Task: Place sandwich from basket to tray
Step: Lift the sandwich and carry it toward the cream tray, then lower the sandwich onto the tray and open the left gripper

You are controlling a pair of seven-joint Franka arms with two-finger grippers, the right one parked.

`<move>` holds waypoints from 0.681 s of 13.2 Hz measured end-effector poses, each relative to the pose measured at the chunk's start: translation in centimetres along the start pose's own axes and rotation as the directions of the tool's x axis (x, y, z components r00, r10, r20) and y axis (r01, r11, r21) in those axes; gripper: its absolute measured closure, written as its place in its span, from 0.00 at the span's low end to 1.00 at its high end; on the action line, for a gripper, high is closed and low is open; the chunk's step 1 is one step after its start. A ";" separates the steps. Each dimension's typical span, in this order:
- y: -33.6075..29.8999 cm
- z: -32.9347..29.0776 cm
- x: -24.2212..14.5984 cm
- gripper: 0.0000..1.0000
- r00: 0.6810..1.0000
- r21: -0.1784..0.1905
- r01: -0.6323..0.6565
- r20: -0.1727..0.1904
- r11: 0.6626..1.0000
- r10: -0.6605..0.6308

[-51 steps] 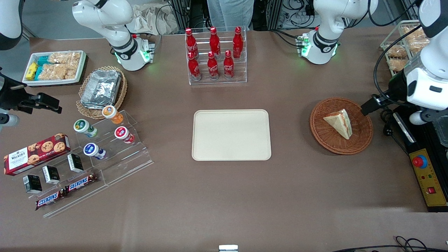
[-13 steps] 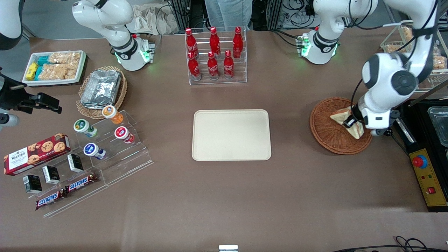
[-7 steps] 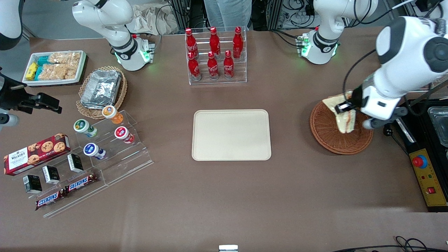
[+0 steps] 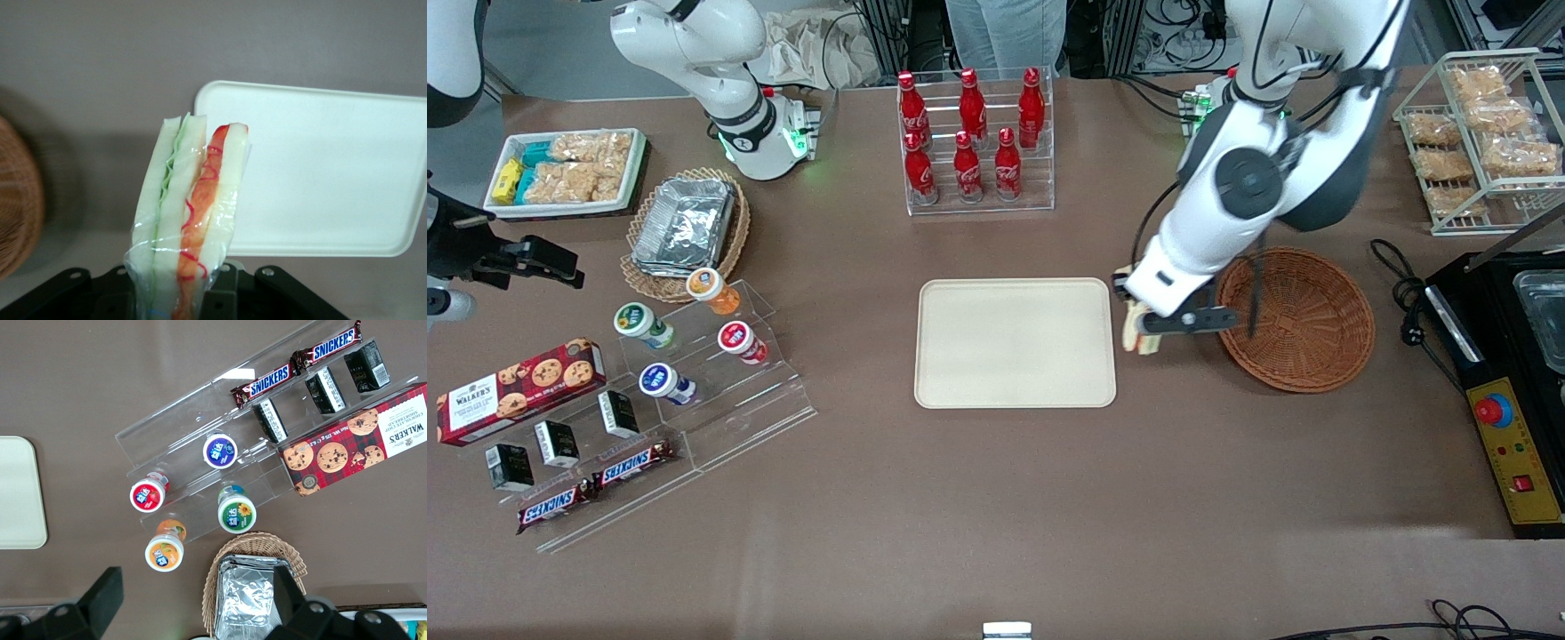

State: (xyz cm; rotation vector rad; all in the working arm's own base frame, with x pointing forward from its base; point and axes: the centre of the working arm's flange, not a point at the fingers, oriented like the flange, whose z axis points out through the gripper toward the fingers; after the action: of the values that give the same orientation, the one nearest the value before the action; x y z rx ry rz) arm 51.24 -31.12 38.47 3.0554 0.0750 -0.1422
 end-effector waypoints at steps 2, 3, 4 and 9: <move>2.0 5.8 0.0 0.74 0.999 0.015 -0.032 0.009 0.999 0.032; 2.8 8.8 -0.1 0.74 0.999 0.023 -0.046 0.016 0.999 0.046; 3.4 11.5 -0.2 0.74 0.998 0.032 -0.058 0.022 0.998 0.057; 4.6 19.2 -0.5 0.74 0.996 0.051 -0.090 0.023 0.995 0.089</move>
State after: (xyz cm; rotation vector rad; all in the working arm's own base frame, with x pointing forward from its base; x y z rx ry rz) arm 49.24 -37.36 19.83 3.1010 -0.0681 -0.1721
